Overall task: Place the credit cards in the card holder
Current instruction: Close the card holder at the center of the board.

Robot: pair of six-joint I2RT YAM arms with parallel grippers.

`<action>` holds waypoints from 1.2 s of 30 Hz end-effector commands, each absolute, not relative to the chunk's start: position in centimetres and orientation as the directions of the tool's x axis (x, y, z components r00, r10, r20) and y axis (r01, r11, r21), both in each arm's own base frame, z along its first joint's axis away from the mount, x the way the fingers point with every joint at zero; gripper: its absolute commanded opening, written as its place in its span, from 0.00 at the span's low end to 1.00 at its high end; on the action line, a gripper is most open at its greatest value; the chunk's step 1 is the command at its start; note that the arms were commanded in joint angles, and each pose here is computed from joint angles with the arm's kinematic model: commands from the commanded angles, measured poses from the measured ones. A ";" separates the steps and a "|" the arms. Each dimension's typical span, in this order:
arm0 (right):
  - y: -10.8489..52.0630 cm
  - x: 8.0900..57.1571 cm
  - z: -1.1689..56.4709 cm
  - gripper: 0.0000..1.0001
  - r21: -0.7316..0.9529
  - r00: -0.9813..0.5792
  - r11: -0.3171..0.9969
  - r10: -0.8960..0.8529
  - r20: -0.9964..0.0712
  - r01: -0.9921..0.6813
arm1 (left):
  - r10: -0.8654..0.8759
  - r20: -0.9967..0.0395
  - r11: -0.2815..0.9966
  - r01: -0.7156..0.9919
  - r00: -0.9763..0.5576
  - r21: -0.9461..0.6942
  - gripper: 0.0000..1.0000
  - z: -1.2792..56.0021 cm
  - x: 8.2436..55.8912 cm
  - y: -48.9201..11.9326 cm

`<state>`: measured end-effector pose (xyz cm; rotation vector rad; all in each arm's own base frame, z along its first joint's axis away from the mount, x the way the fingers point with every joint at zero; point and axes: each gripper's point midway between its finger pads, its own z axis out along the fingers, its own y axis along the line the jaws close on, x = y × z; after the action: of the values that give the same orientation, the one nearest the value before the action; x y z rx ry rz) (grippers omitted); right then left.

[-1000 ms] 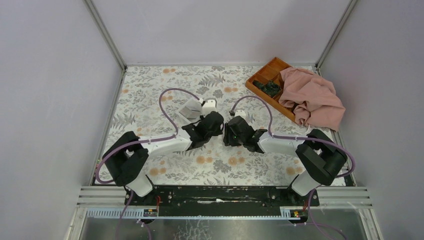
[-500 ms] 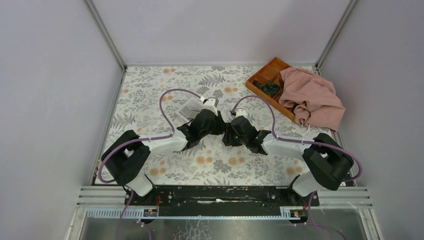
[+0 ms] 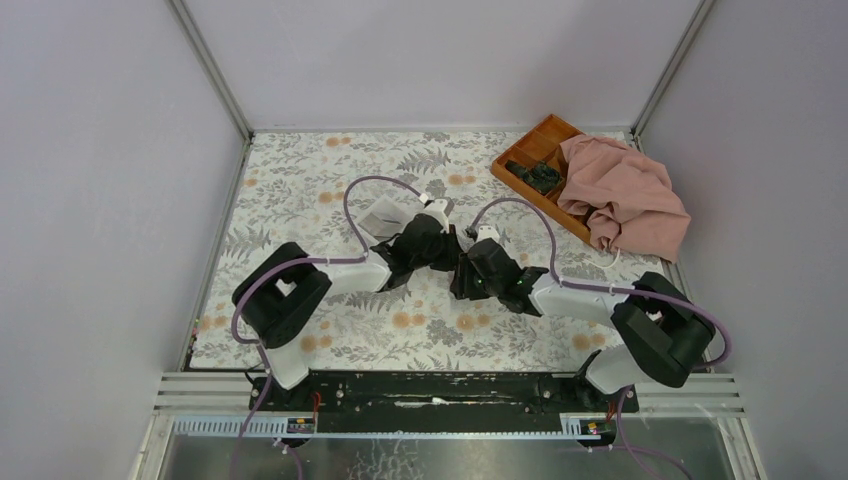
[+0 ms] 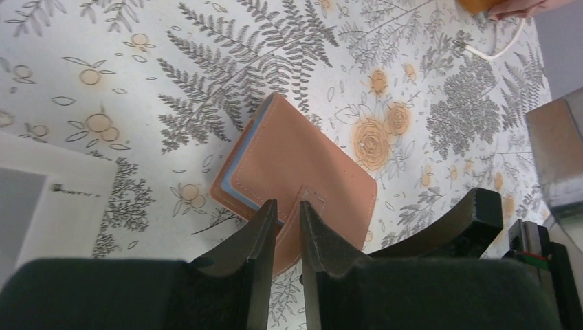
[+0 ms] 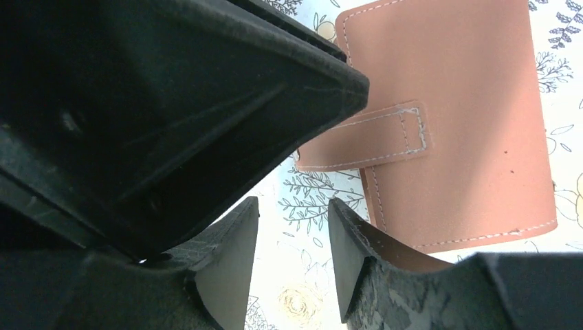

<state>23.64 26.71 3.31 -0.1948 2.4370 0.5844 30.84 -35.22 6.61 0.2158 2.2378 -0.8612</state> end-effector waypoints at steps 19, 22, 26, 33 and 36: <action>23.7 22.3 12.1 0.53 0.392 -0.656 0.876 0.122 -0.745 -0.282 | -0.082 -0.655 0.841 0.300 -0.751 -0.449 0.18 3.7 29.7 -35.0; 22.5 23.4 12.3 0.57 0.324 -0.626 0.913 0.103 -0.773 -0.250 | -0.080 -0.655 0.844 0.298 -0.752 -0.446 0.18 3.6 29.6 -35.0; 21.3 25.0 11.8 0.62 0.251 -0.617 0.944 0.069 -0.784 -0.214 | -0.074 -0.651 0.846 0.298 -0.756 -0.442 0.18 3.3 29.6 -35.1; 18.6 28.2 10.4 0.64 0.290 -0.637 0.945 0.131 -0.760 -0.153 | -0.047 -0.633 0.864 0.286 -0.772 -0.414 0.18 2.1 29.6 -35.0; 18.2 29.2 9.7 0.68 0.310 -0.653 0.939 0.141 -0.744 -0.150 | -0.043 -0.627 0.871 0.279 -0.778 -0.405 0.18 1.6 29.5 -34.9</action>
<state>27.17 17.74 8.60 0.0136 2.2876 0.3683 29.27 -34.93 2.28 0.1767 2.3655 -0.6917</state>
